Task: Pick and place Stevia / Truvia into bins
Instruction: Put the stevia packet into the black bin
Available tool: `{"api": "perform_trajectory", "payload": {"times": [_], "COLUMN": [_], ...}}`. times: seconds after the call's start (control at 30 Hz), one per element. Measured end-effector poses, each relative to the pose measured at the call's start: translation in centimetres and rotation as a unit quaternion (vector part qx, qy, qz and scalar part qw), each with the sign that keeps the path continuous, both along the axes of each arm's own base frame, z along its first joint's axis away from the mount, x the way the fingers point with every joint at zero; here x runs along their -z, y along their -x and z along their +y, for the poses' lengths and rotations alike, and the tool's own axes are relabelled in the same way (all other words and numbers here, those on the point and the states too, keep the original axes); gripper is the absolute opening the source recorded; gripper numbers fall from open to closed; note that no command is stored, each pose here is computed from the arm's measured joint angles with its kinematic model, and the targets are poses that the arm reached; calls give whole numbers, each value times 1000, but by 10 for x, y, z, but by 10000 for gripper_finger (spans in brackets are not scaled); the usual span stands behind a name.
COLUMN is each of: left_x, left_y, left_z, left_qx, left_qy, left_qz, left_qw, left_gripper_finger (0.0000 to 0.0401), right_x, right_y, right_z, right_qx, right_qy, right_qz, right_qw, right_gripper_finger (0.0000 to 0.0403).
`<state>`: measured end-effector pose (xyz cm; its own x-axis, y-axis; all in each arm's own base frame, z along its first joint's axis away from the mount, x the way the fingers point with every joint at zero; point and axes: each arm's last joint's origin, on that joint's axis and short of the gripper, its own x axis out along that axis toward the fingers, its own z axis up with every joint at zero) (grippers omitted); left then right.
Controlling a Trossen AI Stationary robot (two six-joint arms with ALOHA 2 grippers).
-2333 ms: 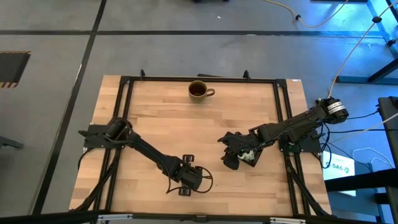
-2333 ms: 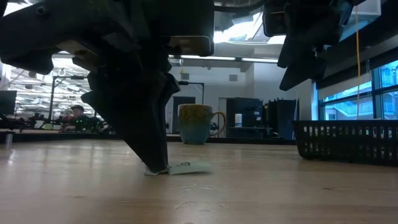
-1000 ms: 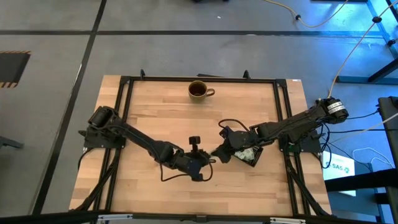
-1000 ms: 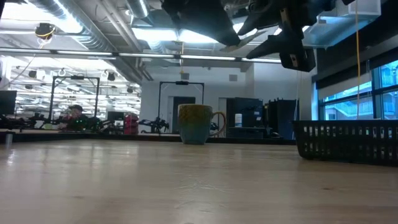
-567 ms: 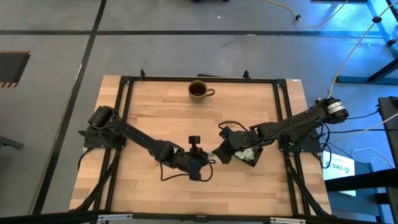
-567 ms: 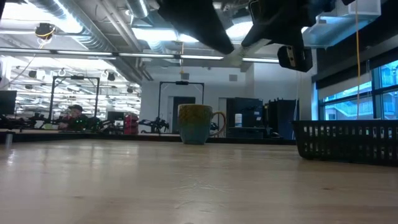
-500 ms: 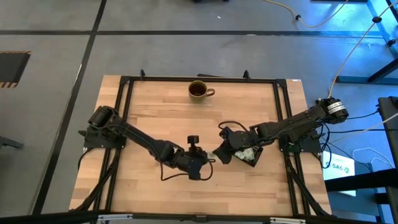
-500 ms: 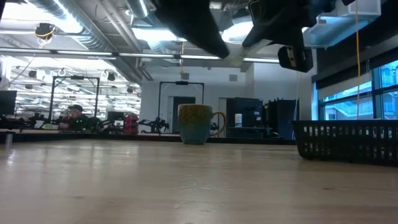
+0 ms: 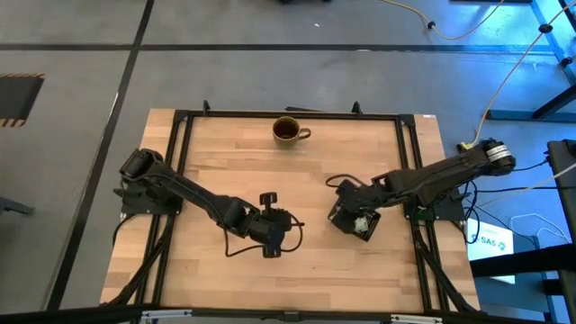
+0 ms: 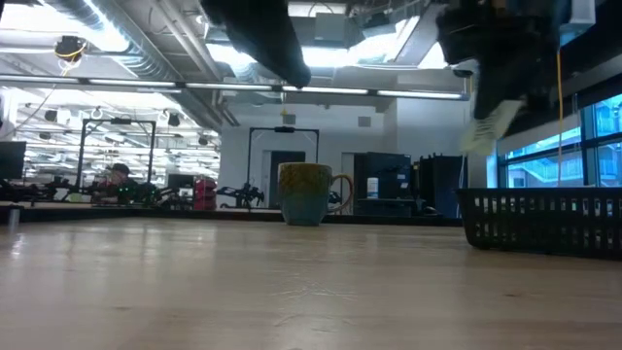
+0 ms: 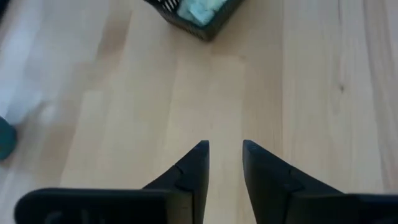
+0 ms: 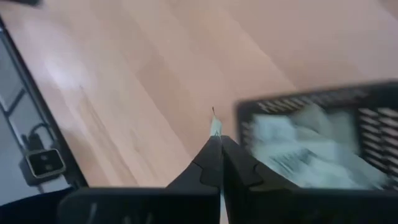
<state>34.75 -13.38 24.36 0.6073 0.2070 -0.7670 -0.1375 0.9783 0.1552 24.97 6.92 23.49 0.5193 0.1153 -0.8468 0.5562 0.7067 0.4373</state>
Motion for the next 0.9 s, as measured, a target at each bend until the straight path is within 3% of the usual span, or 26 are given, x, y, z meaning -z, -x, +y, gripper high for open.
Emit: {"api": "perform_trajectory", "payload": {"times": [0.2, 0.33, 0.7, 0.9], "left_x": [-19, -23, -23, -23], "left_y": [7, 9, 8, 8], "left_z": [5, 5, 4, 4], "left_qx": [-4, -3, -4, -8], "left_qy": [7, 11, 38, 46], "left_qz": [-26, -32, -32, -32], "left_qw": [1000, 999, 999, 998], "left_gripper_finger": [83, 82, 77, 75], "right_x": [-11, -9, 33, 42], "right_y": [30, 35, 36, 42], "right_z": [-9, -11, -10, -11], "right_qx": [9, 23, 36, 35], "right_qy": [26, 27, -2, 5], "right_qz": [57, 79, 88, 108], "right_qw": [998, 996, 996, 994], "right_gripper_finger": [2, 2, 2, 20]}}
